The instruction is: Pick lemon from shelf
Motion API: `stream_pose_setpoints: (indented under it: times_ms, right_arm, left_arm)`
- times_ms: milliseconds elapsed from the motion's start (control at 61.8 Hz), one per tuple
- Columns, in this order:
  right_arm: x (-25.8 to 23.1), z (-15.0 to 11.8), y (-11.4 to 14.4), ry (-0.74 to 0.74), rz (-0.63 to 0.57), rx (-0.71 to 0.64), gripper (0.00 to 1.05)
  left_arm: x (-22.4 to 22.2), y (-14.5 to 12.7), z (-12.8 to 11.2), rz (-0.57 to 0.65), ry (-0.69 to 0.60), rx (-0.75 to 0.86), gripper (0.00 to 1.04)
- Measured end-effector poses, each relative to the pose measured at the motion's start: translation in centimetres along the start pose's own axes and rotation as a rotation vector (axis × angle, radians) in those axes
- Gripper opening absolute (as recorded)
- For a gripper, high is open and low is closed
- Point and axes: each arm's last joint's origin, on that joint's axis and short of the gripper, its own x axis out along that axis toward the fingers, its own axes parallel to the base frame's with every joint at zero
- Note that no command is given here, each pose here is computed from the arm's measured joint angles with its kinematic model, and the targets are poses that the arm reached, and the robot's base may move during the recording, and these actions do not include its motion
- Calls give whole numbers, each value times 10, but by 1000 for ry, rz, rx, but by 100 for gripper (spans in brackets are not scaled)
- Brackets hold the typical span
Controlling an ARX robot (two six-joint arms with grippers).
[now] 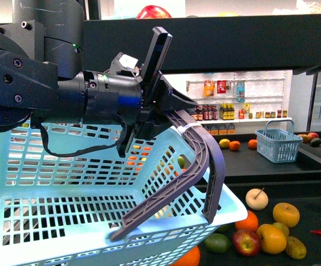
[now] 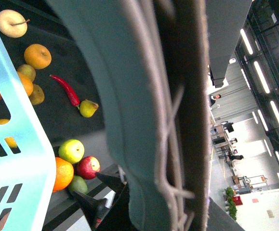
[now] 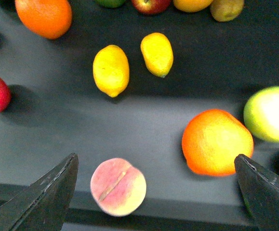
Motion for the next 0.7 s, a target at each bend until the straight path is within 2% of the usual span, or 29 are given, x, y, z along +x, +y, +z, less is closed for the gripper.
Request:
stream_pose_setpoints:
  times_ms: [194, 469, 696]
  right_arm:
    - [71, 8, 21, 46, 2, -99, 97]
    - [138, 10, 60, 97, 42, -174, 97]
    - [180, 13, 68, 109, 21, -186, 97]
  left_arm:
    - [0, 0, 0, 0, -1, 0, 8]
    - [0, 0, 0, 0, -1, 0, 8]
    - [0, 0, 0, 1, -1, 0, 8]
